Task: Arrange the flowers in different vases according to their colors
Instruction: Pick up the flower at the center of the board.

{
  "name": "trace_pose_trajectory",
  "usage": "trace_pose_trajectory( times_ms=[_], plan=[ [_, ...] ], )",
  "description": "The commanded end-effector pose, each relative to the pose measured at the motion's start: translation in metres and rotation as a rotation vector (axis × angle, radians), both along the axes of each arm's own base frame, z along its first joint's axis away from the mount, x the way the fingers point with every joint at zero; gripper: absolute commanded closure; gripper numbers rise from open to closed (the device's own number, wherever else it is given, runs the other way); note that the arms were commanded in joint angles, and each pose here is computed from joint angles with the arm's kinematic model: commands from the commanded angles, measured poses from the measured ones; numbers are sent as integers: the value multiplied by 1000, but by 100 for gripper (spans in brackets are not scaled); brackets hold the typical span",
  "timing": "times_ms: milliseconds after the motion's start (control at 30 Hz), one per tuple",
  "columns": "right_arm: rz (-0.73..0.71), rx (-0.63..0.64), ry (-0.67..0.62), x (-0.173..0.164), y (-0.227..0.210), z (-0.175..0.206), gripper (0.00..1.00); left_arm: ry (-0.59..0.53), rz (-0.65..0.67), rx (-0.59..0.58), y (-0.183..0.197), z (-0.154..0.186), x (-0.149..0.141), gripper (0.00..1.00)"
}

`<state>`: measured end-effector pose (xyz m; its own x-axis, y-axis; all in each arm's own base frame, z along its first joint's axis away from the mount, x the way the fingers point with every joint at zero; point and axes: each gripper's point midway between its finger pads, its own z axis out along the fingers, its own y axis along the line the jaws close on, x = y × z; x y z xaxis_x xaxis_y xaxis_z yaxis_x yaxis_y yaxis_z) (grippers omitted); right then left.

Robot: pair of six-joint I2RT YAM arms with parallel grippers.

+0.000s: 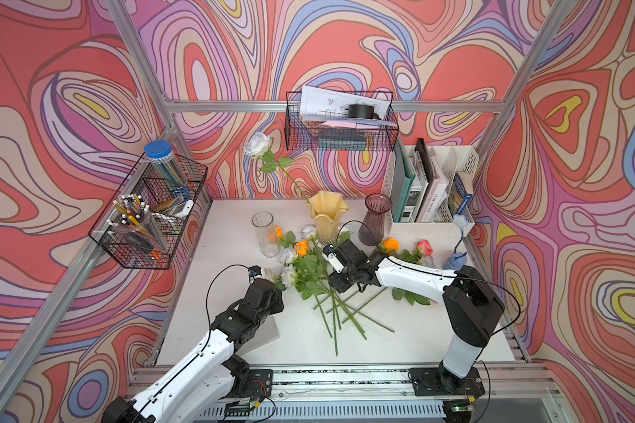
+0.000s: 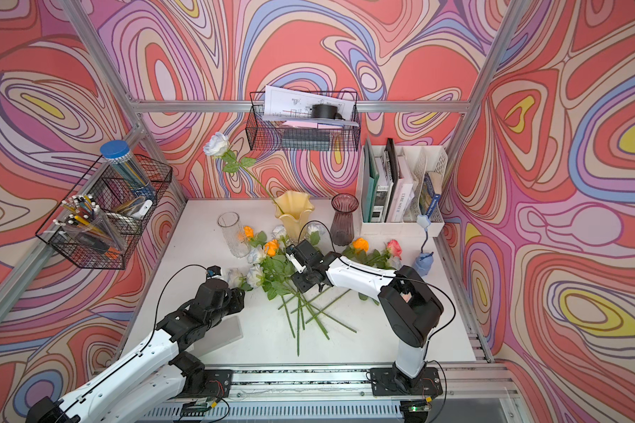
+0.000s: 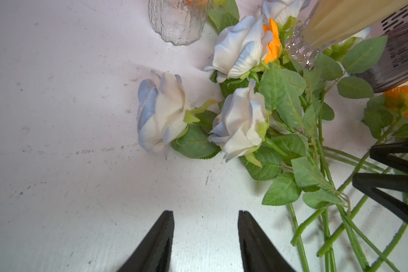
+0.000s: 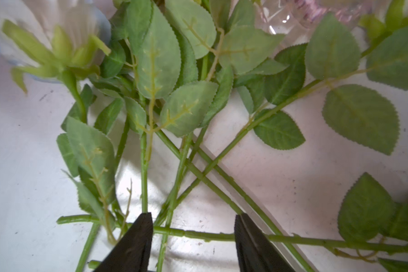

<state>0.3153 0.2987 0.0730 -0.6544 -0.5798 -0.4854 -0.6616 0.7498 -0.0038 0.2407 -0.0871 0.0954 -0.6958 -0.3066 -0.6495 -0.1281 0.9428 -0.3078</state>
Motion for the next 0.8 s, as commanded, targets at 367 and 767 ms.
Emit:
trace_pose_trajectory(
  times_ms=[367, 767],
  plan=[
    [45, 109, -76, -9, -4, 43, 42, 29, 15, 25, 8, -12, -8, 49],
    [95, 99, 53, -72, -9, 16, 51, 36, 17, 19, 8, -16, -9, 49]
  ],
)
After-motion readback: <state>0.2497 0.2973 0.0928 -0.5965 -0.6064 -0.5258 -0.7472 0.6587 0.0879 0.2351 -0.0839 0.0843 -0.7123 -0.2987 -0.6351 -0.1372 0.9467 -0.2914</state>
